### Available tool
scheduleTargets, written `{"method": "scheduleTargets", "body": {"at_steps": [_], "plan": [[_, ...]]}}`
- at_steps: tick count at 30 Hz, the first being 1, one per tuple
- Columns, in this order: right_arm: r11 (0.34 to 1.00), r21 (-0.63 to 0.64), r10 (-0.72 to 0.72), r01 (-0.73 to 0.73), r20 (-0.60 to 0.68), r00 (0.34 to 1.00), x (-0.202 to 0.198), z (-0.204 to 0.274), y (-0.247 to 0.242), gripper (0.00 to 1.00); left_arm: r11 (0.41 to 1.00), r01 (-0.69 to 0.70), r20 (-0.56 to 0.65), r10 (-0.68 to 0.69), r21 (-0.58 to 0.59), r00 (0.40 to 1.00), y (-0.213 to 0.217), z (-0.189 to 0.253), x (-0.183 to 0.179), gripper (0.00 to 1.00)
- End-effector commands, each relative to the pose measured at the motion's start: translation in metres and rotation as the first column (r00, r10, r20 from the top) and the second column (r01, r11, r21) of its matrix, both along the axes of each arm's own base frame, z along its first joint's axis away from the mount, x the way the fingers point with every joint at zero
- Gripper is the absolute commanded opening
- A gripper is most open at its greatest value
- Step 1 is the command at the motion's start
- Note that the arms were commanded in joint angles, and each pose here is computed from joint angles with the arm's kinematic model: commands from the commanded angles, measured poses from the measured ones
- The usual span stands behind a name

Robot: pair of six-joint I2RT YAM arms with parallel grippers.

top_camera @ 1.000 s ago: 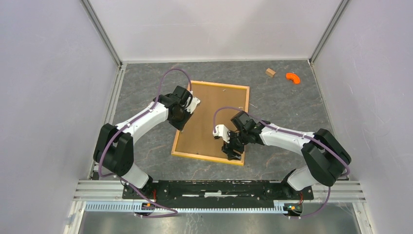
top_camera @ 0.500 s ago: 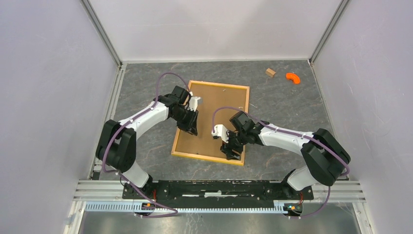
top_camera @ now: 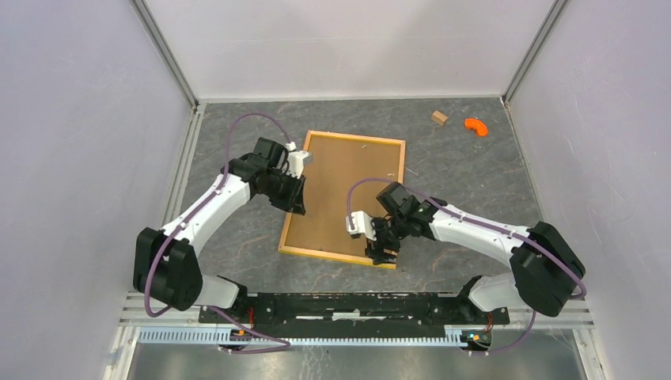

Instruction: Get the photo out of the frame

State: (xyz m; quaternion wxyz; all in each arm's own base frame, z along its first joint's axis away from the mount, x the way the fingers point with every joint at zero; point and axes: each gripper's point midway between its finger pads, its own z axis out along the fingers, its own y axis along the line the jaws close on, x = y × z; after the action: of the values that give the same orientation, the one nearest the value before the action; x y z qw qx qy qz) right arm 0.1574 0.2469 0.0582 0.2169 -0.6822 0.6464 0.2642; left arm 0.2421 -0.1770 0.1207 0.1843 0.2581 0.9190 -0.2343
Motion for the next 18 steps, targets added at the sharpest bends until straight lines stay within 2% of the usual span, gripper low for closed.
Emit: {"method": "scheduleTargets", "body": {"at_steps": [1,5,10,14,18], "plan": [[0.999,0.013,0.049,-0.05,0.019,0.999,-0.012,-0.005,0.006,0.73,0.997,-0.082,-0.023,0.082,-0.004,0.996,0.023,-0.002,0.003,0.02],[0.999,-0.024,0.035,-0.034,0.047,0.998,-0.013,-0.022,0.009,0.67,0.989,-0.151,-0.022,0.151,-0.008,0.988,0.038,0.002,0.008,0.02],[0.998,-0.048,-0.036,0.04,0.085,0.996,-0.004,-0.036,0.023,0.54,0.97,-0.241,-0.022,0.241,-0.024,0.97,0.06,0.013,0.016,0.02],[0.989,-0.063,-0.127,0.134,0.105,0.986,0.013,-0.042,0.047,0.34,0.965,-0.26,0.0,0.26,-0.035,0.966,0.07,0.02,0.022,0.02],[0.98,-0.035,-0.193,0.195,0.064,0.979,0.029,-0.039,0.083,0.16,0.964,-0.263,-0.005,0.263,-0.038,0.965,0.076,0.021,0.029,0.02]]}}
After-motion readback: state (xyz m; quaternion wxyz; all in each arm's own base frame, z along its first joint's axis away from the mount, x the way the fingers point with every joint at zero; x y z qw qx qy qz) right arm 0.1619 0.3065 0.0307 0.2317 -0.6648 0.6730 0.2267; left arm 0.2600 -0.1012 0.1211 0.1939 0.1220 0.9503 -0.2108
